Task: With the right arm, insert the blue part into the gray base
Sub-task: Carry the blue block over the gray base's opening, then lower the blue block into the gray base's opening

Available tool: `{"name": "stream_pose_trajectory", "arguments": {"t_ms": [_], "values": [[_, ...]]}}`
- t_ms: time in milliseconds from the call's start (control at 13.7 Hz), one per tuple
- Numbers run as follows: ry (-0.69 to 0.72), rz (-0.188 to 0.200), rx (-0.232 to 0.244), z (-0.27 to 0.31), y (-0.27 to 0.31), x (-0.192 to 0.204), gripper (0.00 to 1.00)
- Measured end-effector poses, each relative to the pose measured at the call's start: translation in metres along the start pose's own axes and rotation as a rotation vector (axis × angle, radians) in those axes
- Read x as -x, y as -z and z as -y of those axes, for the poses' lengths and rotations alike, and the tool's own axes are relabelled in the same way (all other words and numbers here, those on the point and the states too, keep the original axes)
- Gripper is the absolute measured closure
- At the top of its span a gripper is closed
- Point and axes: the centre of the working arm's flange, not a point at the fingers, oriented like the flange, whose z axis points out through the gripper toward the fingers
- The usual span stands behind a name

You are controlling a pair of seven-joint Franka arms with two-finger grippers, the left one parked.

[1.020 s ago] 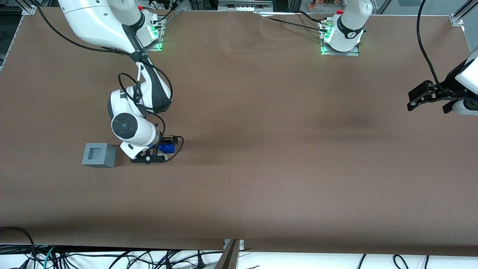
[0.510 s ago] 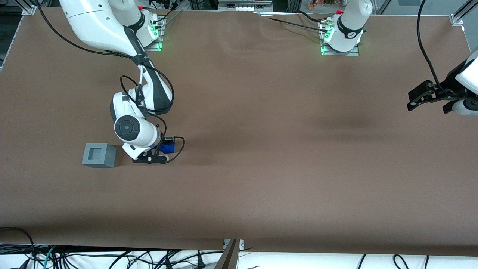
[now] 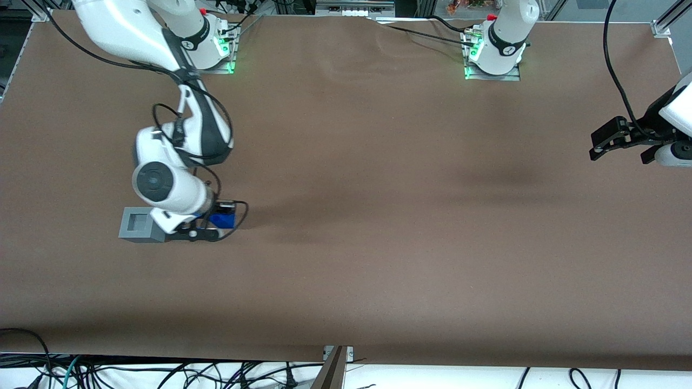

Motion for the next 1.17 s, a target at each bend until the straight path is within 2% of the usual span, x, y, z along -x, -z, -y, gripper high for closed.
{"name": "stream_pose_trajectory", "arguments": {"t_ms": [291,510,801,1166], "values": [[-0.015,-0.034,0.033,-0.096,0.058,-0.008,0.5],[-0.01,-0.018,0.06,-0.154,0.058,-0.009,0.5],[0.006,0.011,0.067,-0.202,0.035,-0.012,0.5],[0.01,0.031,0.067,-0.208,0.013,-0.015,0.5]]}}
